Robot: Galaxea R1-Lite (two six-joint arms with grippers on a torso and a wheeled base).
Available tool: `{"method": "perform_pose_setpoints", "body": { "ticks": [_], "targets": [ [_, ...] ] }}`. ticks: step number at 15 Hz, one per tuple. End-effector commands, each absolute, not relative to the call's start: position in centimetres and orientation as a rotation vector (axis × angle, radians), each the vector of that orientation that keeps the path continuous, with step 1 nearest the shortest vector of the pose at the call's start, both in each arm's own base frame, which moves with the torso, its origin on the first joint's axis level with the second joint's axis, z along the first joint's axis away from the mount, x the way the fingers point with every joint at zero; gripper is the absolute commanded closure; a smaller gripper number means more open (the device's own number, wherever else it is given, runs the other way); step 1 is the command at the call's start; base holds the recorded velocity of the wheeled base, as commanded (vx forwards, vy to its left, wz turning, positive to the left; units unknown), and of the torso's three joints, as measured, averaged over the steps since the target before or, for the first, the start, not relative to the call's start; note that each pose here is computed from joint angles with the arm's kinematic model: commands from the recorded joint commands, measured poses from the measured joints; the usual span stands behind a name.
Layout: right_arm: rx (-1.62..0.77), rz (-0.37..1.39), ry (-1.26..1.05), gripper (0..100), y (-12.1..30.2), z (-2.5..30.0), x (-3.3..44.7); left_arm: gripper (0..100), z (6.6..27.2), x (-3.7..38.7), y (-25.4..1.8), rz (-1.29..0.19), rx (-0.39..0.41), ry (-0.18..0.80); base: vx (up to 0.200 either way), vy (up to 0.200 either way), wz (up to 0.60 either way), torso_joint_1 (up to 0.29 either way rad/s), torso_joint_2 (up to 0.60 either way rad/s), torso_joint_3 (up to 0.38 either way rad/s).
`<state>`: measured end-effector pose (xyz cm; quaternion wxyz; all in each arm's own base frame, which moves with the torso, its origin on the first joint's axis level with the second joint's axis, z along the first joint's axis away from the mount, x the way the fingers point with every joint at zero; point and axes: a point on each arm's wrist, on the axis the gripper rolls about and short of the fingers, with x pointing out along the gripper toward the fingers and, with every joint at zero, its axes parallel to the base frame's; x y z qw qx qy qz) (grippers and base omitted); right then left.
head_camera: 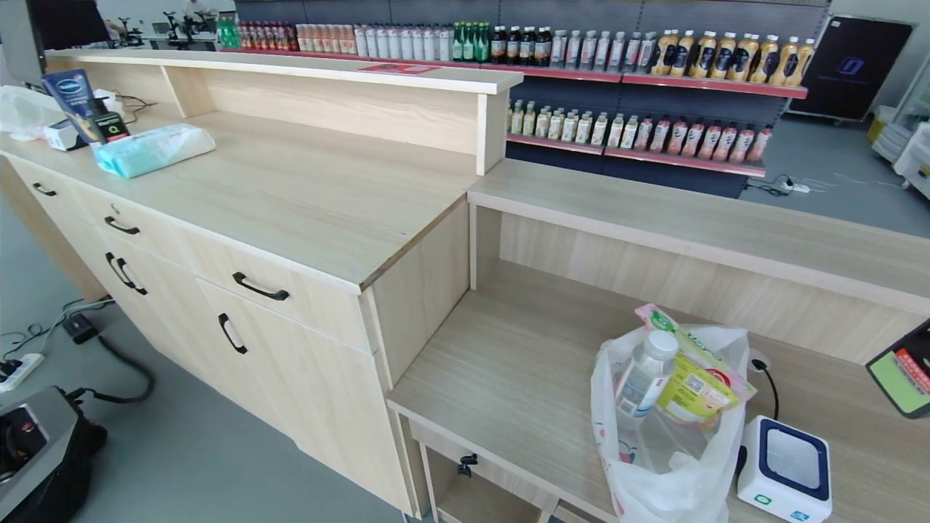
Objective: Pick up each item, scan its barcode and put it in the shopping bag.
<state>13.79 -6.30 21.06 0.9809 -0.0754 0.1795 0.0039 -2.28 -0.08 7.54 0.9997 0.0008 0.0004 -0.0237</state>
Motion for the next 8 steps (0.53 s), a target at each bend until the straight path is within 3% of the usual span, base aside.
{"method": "perform_pose_setpoints", "body": {
  "ticks": [1, 8],
  "targets": [
    [-0.122, 0.05, 0.455, 100, -6.7, 19.1, 15.5, 0, 7.6, -2.3, -0.1, -0.048, 0.002, 0.001, 0.0, 0.0, 0.0, 0.0, 0.0, 0.0],
    [-0.253, 0.172, 0.558, 100, -8.4, 12.7, 20.0, 0, 7.6, -2.3, -0.1, -0.048, 0.002, 0.001, 0.0, 0.0, 0.0, 0.0, 0.0, 0.0]
  ]
}}
